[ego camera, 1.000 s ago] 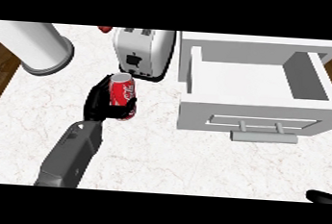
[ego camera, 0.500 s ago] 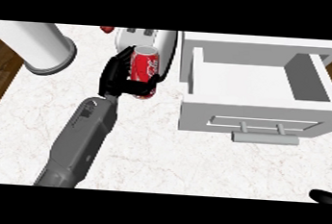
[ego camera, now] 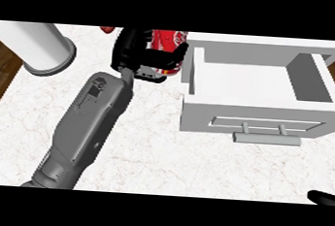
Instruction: Pick up the can, place it into the drawer and close the drawer
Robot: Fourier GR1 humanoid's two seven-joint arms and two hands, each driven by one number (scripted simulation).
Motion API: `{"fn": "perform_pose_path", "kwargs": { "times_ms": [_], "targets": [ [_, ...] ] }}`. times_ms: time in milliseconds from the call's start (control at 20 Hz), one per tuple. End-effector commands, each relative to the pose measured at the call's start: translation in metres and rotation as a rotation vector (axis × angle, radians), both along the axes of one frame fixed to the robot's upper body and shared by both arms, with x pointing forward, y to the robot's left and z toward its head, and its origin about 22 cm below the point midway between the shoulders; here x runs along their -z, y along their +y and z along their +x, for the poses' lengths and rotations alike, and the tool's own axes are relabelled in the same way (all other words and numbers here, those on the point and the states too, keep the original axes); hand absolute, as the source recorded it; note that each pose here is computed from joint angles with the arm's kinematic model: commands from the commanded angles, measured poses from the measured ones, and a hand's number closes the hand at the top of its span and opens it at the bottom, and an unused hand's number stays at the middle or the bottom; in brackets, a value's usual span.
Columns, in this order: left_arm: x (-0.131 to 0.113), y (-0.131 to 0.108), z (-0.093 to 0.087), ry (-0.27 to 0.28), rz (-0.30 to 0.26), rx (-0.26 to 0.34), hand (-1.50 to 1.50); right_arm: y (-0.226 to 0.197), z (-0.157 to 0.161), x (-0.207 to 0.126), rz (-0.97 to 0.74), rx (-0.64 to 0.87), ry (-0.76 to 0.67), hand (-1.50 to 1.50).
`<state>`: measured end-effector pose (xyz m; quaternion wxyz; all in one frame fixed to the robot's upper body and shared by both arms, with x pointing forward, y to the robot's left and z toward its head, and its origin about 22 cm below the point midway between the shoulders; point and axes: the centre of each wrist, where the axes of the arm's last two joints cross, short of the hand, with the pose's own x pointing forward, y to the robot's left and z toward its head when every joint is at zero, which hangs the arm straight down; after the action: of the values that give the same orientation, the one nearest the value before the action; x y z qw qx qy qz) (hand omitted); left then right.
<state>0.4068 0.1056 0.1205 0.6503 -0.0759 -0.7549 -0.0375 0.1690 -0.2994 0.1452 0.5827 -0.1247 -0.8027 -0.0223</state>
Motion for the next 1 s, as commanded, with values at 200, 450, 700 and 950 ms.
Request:
{"fn": "perform_pose_path", "kwargs": {
  "times_ms": [200, 450, 700, 950],
  "targets": [
    [-0.082, -0.052, 0.002, -0.015, 0.054, 0.022, 1.5, 0.007, 0.003, -0.005, -0.002, 0.015, 0.001, -1.5],
    [-0.116, -0.085, 0.01, -0.014, 0.073, 0.011, 1.5, -0.014, 0.008, 0.003, 0.006, -0.01, -0.01, -1.5],
    [-0.126, -0.107, 0.008, 0.016, 0.126, 0.011, 1.5, 0.0, 0.008, -0.01, -0.016, -0.009, -0.009, -1.5],
    [-0.128, -0.114, 0.019, 0.015, 0.152, 0.009, 1.5, 0.003, 0.016, -0.014, -0.005, -0.015, -0.031, -1.5]
  ]
}}
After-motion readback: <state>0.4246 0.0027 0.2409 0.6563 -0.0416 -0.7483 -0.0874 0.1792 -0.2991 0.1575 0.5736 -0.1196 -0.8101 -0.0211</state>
